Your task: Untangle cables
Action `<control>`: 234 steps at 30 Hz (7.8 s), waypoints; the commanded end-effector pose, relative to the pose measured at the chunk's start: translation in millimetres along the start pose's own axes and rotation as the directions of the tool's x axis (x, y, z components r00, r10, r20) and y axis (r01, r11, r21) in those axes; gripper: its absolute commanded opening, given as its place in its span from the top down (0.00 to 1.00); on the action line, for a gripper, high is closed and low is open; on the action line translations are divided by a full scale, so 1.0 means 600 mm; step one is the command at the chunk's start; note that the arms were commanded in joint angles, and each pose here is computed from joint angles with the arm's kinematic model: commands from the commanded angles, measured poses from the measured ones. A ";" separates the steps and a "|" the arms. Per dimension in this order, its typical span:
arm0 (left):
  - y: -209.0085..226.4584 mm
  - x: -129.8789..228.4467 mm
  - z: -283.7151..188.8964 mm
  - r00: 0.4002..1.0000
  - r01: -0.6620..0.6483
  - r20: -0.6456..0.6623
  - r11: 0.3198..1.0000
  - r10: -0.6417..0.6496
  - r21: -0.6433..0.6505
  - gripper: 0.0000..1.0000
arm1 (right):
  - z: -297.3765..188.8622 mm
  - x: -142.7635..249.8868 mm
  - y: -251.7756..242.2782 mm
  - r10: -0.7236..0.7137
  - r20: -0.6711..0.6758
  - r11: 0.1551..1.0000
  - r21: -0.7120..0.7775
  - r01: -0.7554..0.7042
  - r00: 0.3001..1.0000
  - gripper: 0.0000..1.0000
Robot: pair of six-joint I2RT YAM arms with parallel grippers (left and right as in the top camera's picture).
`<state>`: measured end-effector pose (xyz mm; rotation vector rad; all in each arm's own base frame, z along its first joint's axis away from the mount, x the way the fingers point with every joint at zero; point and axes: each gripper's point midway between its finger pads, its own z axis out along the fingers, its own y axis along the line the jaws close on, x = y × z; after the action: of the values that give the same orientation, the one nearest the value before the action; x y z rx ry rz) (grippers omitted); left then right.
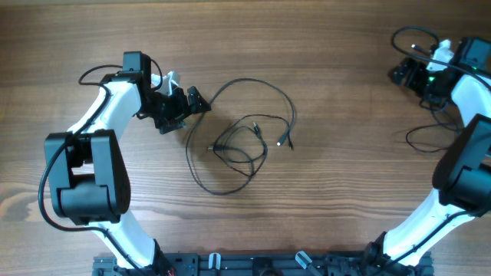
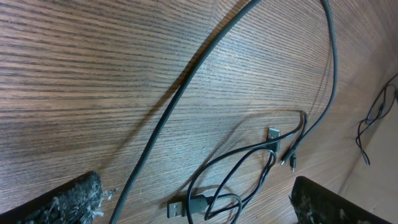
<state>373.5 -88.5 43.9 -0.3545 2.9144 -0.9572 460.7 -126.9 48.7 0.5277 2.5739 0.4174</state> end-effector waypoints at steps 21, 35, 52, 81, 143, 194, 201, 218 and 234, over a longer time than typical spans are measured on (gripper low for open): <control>-0.006 0.000 -0.007 0.999 -0.033 0.015 0.999 0.033 -0.003 0.00 | 0.062 0.316 0.405 -0.213 -0.428 0.967 -0.222 0.126 0.879 0.01; -0.006 0.000 -0.007 0.999 -0.033 0.015 0.999 0.033 -0.002 0.00 | 0.031 0.526 0.558 -0.483 -0.489 0.869 -0.370 0.329 0.726 0.02; -0.006 0.000 -0.007 0.999 -0.033 0.015 0.999 0.033 -0.003 0.00 | -0.041 0.501 0.604 -0.667 -0.355 0.742 -0.401 0.537 0.656 0.06; -0.006 0.000 -0.007 0.999 -0.033 0.015 0.999 0.033 -0.003 0.00 | -0.018 0.452 0.614 -0.778 -0.096 0.620 0.044 0.783 0.621 0.00; 0.252 -0.073 -0.227 0.893 0.409 0.330 0.857 -0.305 -0.314 0.00 | 0.069 0.629 0.767 -0.570 -0.112 0.766 -0.430 0.477 0.814 0.29; 0.252 -0.073 -0.227 0.893 0.409 0.330 0.857 -0.305 -0.314 0.00 | -0.606 0.112 0.833 -0.613 0.779 0.518 0.519 0.680 -0.128 0.96; 0.252 -0.073 -0.227 0.893 0.409 0.330 0.857 -0.305 -0.314 0.00 | -0.388 0.114 0.710 -0.854 0.489 0.425 0.463 0.778 0.175 0.96; 0.252 -0.073 -0.227 0.893 0.409 0.330 0.857 -0.305 -0.314 0.00 | -0.362 -0.120 0.560 -0.599 0.683 0.756 0.312 0.575 0.417 0.96; 0.252 -0.073 -0.227 0.893 0.409 0.330 0.857 -0.305 -0.314 0.00 | -0.112 0.062 0.199 -0.011 0.029 0.948 0.319 0.002 1.000 0.96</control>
<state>366.5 115.6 54.9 -1.0087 2.8297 -0.3345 445.9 -20.7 167.3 0.5555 2.5399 -0.0437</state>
